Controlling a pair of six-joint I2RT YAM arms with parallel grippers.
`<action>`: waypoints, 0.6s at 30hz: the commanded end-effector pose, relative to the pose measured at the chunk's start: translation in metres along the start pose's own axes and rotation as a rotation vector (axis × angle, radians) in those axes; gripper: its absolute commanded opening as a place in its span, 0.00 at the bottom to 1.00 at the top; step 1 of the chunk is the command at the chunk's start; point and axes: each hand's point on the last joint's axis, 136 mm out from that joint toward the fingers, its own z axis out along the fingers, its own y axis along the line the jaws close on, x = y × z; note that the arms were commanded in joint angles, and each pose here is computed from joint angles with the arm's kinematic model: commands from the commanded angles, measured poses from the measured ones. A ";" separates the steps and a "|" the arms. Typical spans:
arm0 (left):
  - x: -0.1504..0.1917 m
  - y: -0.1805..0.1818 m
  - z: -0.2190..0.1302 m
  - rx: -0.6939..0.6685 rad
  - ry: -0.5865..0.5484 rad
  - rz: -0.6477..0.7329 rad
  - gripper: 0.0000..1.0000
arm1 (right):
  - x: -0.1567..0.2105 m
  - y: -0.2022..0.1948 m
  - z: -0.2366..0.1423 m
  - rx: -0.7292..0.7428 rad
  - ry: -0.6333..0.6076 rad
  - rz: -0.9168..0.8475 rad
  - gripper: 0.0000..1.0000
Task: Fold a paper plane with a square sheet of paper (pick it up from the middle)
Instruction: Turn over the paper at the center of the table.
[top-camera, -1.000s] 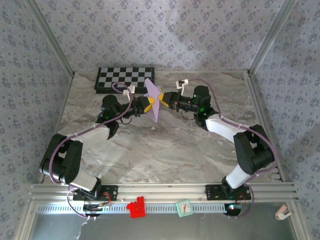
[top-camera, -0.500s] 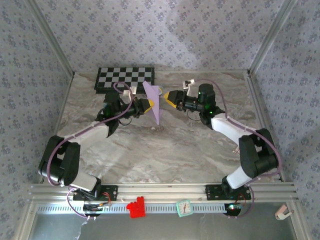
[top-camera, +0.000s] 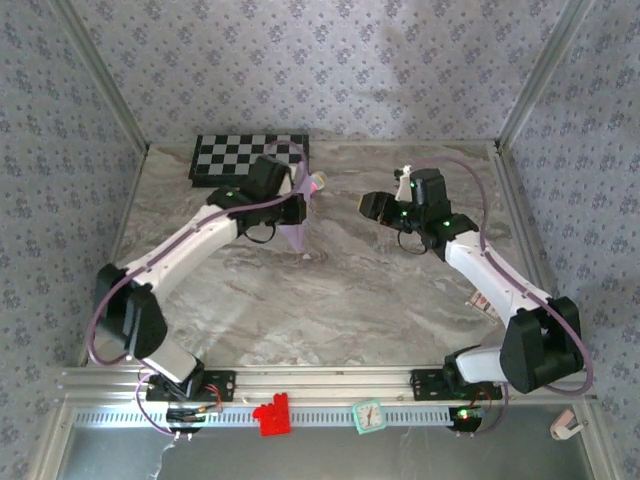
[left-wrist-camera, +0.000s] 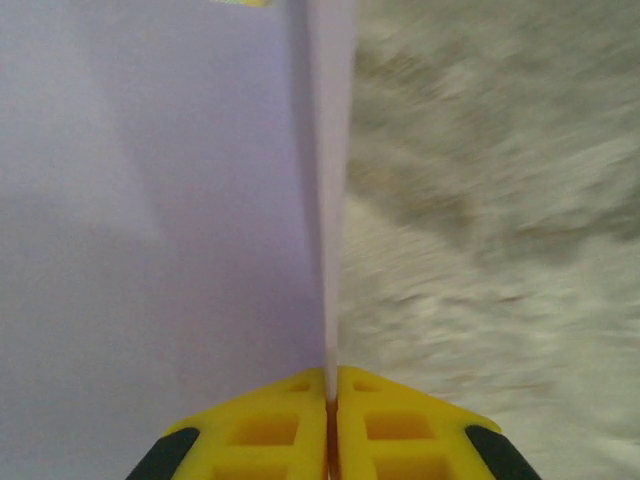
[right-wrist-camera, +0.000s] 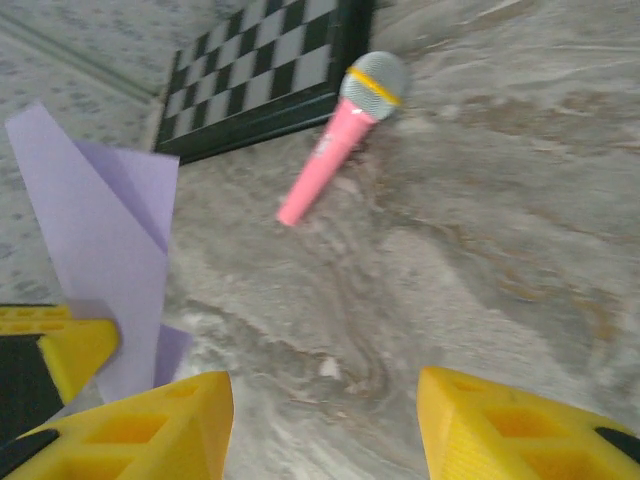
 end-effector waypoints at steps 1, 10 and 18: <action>0.027 0.057 0.003 -0.417 0.144 0.192 0.09 | 0.002 -0.031 -0.014 0.134 -0.015 0.003 0.53; 0.055 0.091 0.050 -0.730 0.327 0.376 0.09 | 0.010 -0.059 -0.025 0.203 -0.037 0.063 0.54; 0.072 0.098 0.084 -0.842 0.394 0.445 0.09 | 0.017 -0.068 -0.024 0.214 -0.026 0.097 0.54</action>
